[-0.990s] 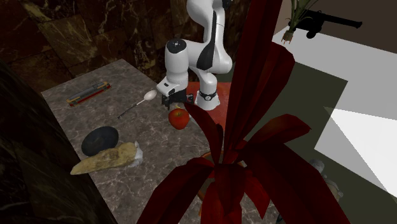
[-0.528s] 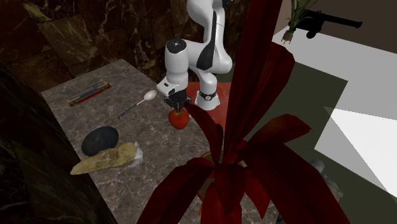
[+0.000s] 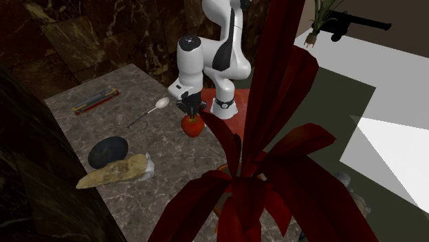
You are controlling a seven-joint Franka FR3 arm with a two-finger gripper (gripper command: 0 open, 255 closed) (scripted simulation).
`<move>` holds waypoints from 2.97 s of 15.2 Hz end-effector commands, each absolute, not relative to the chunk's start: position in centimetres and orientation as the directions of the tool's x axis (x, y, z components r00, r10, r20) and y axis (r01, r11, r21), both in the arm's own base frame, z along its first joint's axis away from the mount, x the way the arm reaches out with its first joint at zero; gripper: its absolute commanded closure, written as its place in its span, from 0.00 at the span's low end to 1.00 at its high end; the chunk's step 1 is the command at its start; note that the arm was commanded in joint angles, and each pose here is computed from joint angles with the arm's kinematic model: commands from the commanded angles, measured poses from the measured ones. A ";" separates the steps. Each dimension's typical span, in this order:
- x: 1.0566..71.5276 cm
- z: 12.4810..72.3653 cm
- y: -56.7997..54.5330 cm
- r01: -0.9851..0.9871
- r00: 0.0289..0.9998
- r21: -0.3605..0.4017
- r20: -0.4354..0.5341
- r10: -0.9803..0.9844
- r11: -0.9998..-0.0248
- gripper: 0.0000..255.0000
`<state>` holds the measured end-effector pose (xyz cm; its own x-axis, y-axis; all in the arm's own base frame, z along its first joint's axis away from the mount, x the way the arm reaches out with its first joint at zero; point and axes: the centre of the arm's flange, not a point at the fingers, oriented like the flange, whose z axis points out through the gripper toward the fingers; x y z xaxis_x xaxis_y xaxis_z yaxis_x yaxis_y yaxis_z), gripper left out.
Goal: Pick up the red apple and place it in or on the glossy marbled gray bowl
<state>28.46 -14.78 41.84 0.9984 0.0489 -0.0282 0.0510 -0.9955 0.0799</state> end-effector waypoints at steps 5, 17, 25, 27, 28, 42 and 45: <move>28.4 45.0 -14.8 0.051 0.998 0.080 -0.028 0.049 -0.996 1.00; 28.4 51.4 -14.8 0.051 0.998 0.080 -0.028 0.049 -0.996 1.00; 31.0 53.3 -22.1 0.051 0.998 0.080 -0.028 0.049 -0.996 1.00; 31.8 53.8 -24.6 0.051 0.998 0.080 -0.028 0.049 -0.996 1.00; 32.2 54.0 -25.8 0.051 0.998 0.080 -0.028 0.049 -0.996 1.00; 38.1 57.4 -43.0 0.051 0.998 0.080 -0.028 0.049 -0.996 1.00; 39.4 58.1 -46.7 0.051 0.998 0.080 -0.028 0.049 -0.996 1.00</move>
<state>38.95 -45.45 57.77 0.9986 0.0450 -0.0292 0.0472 -0.9957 0.0792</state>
